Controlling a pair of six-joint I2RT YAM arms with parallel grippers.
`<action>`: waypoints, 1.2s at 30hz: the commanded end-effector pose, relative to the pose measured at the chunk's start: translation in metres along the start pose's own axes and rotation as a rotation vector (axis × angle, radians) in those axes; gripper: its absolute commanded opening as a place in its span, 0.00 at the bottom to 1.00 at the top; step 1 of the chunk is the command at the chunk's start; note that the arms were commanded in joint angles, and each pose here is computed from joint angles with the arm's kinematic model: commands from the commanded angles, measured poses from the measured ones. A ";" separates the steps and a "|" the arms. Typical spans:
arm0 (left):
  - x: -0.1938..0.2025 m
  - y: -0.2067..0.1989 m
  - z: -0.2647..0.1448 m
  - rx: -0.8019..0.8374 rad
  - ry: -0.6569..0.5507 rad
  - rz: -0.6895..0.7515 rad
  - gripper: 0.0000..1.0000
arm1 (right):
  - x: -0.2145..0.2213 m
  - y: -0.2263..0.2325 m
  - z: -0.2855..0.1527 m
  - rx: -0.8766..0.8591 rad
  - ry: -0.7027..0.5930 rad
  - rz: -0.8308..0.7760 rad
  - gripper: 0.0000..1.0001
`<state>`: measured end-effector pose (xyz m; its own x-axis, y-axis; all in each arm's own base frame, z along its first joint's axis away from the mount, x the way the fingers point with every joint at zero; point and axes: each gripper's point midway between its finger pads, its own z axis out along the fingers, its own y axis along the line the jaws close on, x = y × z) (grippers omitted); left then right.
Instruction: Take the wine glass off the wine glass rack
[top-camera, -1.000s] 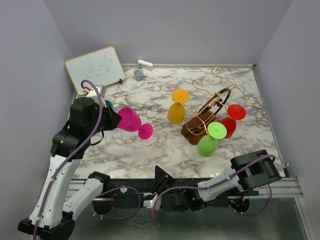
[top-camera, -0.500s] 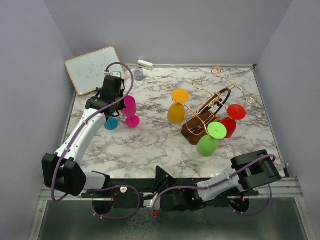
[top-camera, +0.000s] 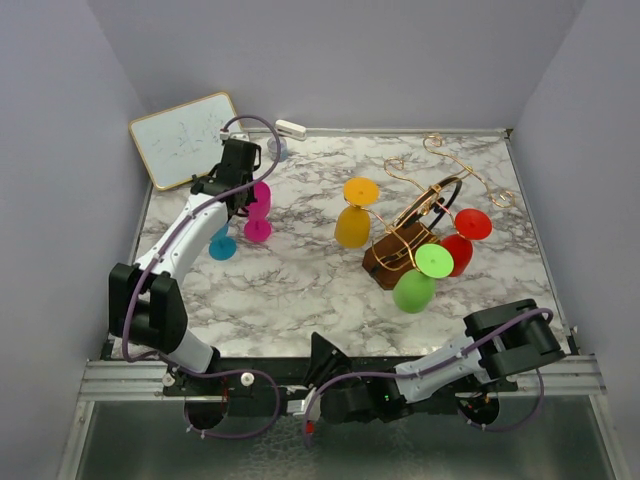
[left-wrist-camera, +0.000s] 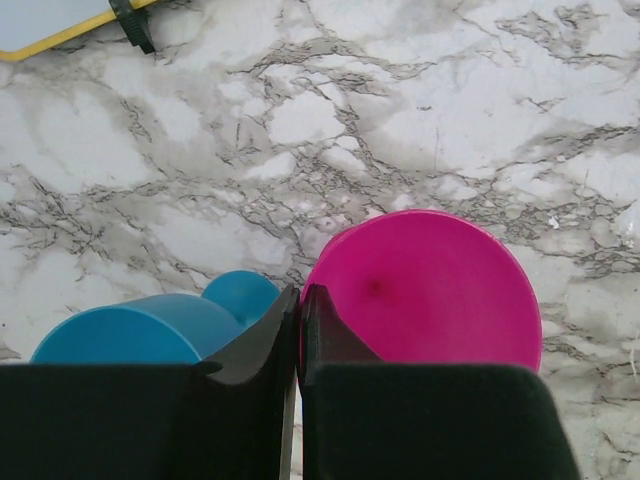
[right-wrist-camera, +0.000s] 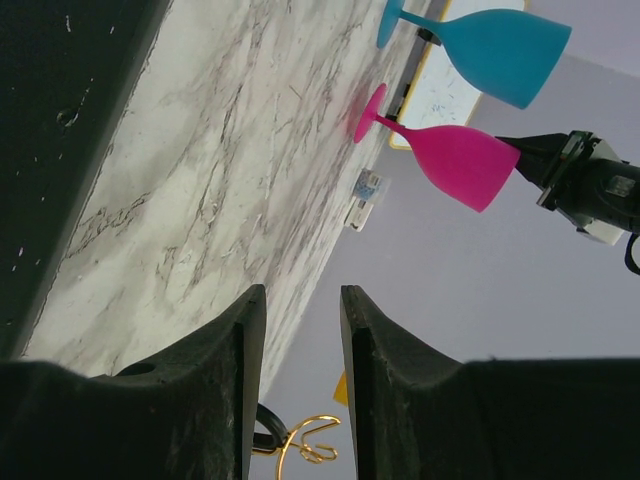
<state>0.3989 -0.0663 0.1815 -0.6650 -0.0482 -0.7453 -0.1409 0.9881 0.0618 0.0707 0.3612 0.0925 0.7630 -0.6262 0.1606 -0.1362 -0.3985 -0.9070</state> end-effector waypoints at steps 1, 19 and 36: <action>-0.016 0.014 0.003 -0.056 -0.044 -0.023 0.05 | -0.006 -0.014 -0.005 0.018 -0.039 0.060 0.36; -0.031 0.027 -0.031 -0.022 -0.113 -0.083 0.54 | -0.009 -0.008 -0.002 -0.003 -0.034 0.065 0.36; 0.025 0.120 -0.202 0.037 -0.712 -0.507 0.57 | -0.023 -0.132 0.040 0.160 -0.066 0.258 0.37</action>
<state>0.2447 -0.0034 0.3193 -0.0305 -0.3144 -0.9488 -0.1793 0.9356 -0.3042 0.0716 0.4159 0.1450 0.7647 -0.6442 -0.0152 -0.2286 -0.2491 -0.9411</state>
